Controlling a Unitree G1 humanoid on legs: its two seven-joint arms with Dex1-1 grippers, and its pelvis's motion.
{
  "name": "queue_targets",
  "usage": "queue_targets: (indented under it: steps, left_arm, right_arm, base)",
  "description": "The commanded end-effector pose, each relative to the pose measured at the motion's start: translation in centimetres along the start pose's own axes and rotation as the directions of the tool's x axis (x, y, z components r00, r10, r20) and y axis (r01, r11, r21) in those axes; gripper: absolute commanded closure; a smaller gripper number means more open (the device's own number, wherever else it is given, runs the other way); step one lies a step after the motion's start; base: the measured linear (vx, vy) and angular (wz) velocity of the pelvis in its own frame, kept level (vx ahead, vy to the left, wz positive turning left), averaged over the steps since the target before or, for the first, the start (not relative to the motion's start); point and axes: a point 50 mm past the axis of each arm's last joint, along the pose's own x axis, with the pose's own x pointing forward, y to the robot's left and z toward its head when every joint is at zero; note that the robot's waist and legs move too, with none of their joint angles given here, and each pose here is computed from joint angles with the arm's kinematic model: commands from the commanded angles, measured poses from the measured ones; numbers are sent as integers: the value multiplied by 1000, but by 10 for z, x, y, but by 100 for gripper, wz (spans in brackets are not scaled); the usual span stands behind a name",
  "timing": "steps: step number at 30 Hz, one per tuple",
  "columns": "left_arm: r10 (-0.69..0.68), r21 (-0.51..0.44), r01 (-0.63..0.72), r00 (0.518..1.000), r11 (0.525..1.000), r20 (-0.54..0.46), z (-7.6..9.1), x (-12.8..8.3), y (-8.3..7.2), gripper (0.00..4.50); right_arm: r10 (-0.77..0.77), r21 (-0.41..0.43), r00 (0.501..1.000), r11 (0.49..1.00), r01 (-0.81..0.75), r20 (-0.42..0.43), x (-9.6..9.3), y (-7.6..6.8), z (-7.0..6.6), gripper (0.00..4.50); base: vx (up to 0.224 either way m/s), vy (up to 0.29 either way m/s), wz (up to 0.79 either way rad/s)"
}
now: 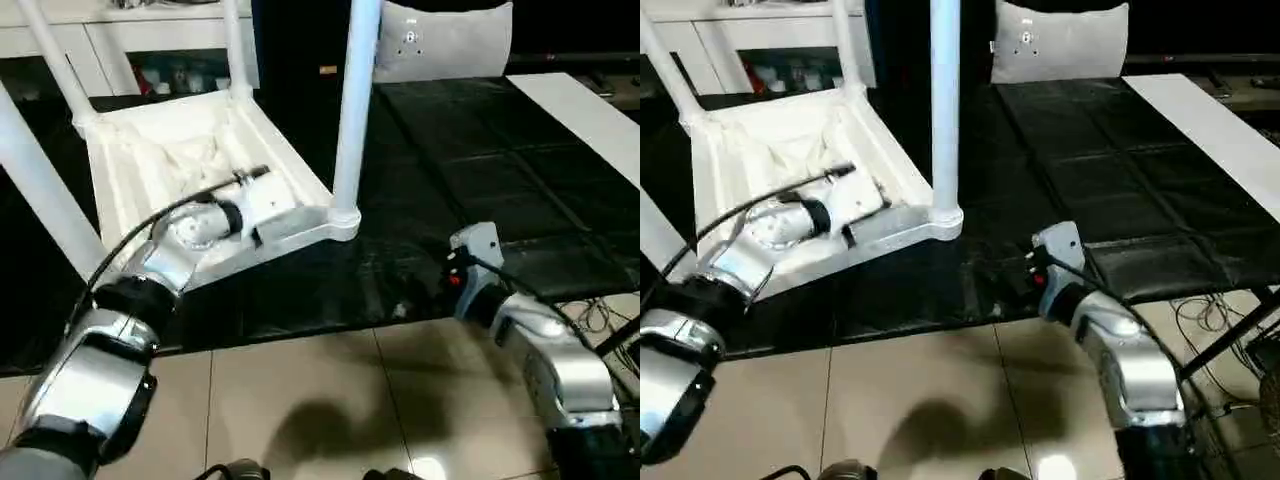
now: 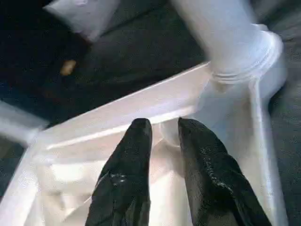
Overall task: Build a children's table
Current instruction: Rotate leg to tighten
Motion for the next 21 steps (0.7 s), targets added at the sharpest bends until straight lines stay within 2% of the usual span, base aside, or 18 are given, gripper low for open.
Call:
queue_targets:
  steps: [1,2,3,5,6,7,10,12,14,15,16,17,18,20,21]
  left_arm:
    - [79,-84,-77,997,994,18,-4,-3,1,307]
    - [122,-207,-107,991,973,61,-2,-6,-1,299]
    - [178,-422,-114,977,900,117,1,-14,-12,299]
    - [182,-437,-113,976,893,120,1,-15,-14,270]
    - [210,-520,-118,970,846,122,1,-24,-24,263]
    - [222,-557,-119,967,822,122,2,-31,-33,263]
    - [279,-629,-147,953,763,117,5,-50,-53,263]
    - [306,-641,-167,946,749,111,8,-60,-63,263]
    - [340,-597,-224,936,770,88,9,-72,-72,263]
    - [371,-573,-267,926,775,70,8,-82,-78,263]
    - [375,-575,-272,924,771,67,8,-84,-80,263]
    - [375,-575,-272,924,771,67,8,-84,-80,263]
    - [376,-593,-268,924,759,64,7,-86,-82,263]
    - [389,-630,-290,921,721,21,8,-96,-85,263]
    - [384,-629,-302,923,716,-7,6,-100,-87,263]
  right_arm:
    - [-28,3,1000,1000,28,-1,-2,2,1,0]
    - [-47,18,999,999,47,-2,-4,5,1,0]
    - [-92,40,996,995,92,-13,-7,11,-1,0]
    - [-97,44,995,994,97,-14,-7,12,-1,0]
    - [-133,65,991,989,134,-19,-9,15,-2,0]
    - [-152,72,988,986,154,-24,-11,17,-3,0]
    - [-180,119,982,975,186,-59,-16,21,-6,0]
    - [-205,143,977,967,211,-55,-20,22,-7,0]
    - [-214,100,976,971,216,-32,-25,23,-5,0]
    - [-159,79,986,985,155,57,-28,28,0,0]
    - [-132,95,988,988,124,78,-29,31,1,0]
    - [-132,95,988,988,124,78,-29,31,1,0]
    - [-156,65,987,986,153,42,-30,29,-2,0]
    - [-230,22,973,973,230,2,-35,26,-6,0]
    - [-200,32,980,979,200,14,-35,30,-6,0]
  base:
    - [0,0,0]
    - [0,0,0]
    - [0,0,0]
    - [0,0,0]
    - [0,0,0]
    - [0,0,0]
    - [0,0,0]
    - [0,0,0]
    - [0,0,0]
    - [0,0,0]
    - [0,0,0]
    - [0,0,0]
    - [0,0,0]
    - [0,0,0]
    - [0,0,0]
